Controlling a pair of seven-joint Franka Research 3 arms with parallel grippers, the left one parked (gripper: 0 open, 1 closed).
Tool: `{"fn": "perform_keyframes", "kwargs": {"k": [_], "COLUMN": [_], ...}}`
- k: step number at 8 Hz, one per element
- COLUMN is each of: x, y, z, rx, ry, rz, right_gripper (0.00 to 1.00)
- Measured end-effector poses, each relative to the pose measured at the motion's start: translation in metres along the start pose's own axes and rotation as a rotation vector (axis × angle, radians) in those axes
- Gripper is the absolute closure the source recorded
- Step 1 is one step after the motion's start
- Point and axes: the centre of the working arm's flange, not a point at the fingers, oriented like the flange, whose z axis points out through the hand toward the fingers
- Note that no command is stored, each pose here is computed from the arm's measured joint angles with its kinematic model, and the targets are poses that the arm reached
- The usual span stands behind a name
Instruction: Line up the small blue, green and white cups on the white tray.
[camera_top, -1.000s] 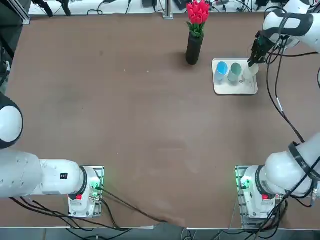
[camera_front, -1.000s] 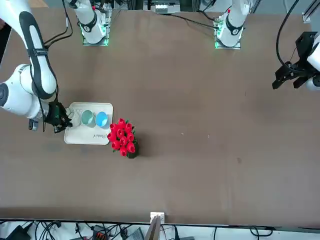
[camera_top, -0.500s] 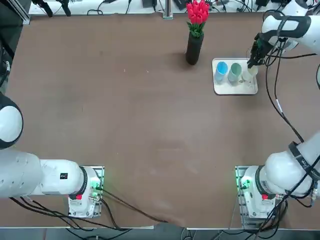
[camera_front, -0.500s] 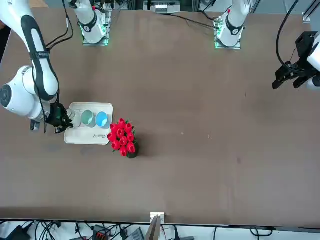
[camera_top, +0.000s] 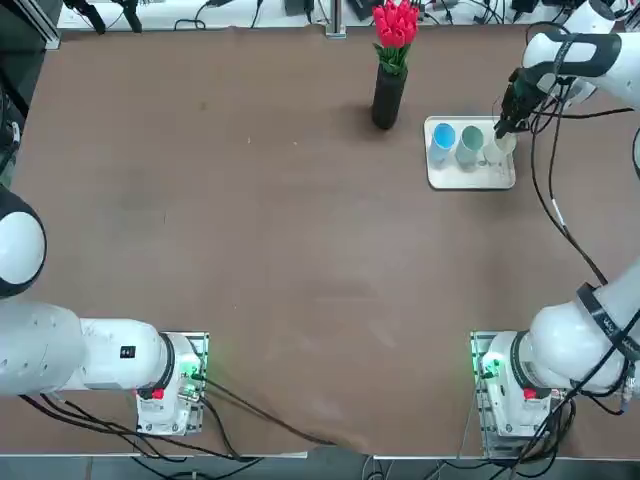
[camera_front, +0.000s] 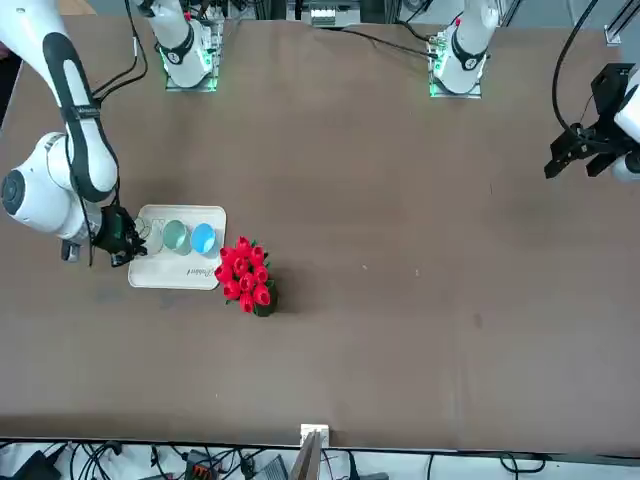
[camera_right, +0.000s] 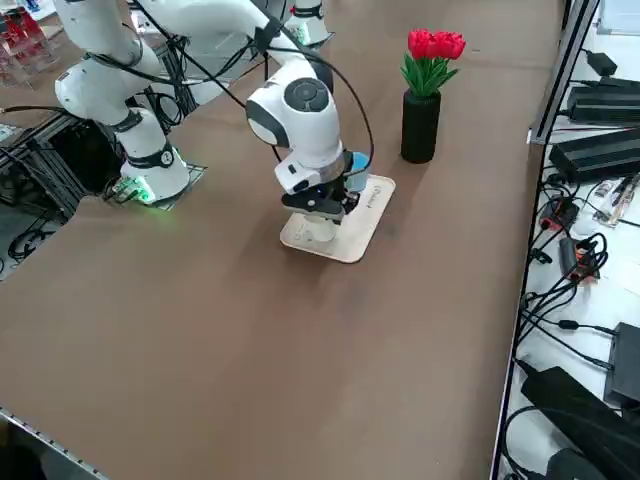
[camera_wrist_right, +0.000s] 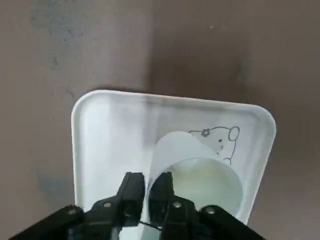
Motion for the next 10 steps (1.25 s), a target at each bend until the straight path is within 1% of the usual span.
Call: {"fn": "perform_keyframes", "kwargs": {"k": [2,4,5,7,8,9,10], "x": [0.001,-0.001,-0.006,-0.021,-0.029,-0.033,-0.035], "y": [-0.001,-0.006,-0.009,-0.016,-0.019,-0.021,-0.022], "z": [-0.003,-0.017,-0.033,-0.093,-0.128,-0.159,-0.188], "rx": [0.013,0.037,0.043,0.012,-0.003,-0.020,-0.040], "ry": [0.005,0.011,0.008,-0.014,-0.022,-0.024,-0.020], "rz": [0.040,0.041,0.033,-0.011,-0.075,-0.180,-0.319], "right_gripper": [0.50,0.14,0.00,0.00,0.00,0.00,0.00]}}
